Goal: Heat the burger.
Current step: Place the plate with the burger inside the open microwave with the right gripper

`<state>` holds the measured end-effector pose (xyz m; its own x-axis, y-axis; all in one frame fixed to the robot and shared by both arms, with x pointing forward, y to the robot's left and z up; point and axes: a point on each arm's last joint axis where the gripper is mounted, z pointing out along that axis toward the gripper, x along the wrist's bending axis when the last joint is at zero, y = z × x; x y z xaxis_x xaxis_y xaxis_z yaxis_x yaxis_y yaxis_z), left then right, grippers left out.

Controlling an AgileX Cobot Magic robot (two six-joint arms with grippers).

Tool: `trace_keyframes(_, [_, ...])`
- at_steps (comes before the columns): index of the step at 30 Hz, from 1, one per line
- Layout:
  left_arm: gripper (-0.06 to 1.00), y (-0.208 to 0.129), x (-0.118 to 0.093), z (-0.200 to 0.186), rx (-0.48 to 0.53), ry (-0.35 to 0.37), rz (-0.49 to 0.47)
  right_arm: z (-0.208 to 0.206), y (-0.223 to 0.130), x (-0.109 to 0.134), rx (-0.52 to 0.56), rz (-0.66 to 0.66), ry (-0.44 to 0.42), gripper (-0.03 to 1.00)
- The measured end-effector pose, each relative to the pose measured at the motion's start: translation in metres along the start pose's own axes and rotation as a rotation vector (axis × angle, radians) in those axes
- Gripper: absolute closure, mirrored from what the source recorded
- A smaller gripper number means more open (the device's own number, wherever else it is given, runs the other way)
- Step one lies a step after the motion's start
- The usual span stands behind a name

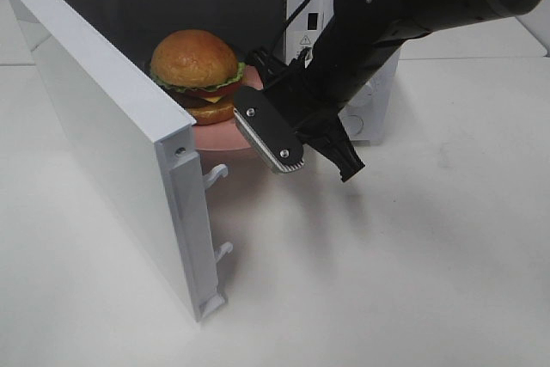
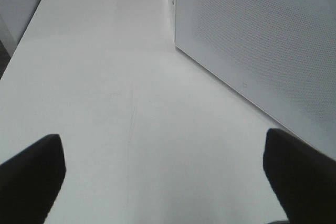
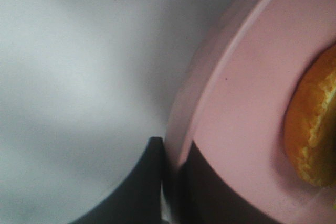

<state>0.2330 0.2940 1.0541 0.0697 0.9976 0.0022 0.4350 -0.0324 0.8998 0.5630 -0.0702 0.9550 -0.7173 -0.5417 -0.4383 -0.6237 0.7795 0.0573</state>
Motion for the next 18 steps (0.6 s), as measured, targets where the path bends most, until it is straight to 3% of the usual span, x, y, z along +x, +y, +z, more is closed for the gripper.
trace_keyframes(18, [0.01, 0.0, 0.0, 0.0, 0.0, 0.0, 0.0, 0.019, -0.003, -0.036, 0.043, 0.063, -0.06, 0.93])
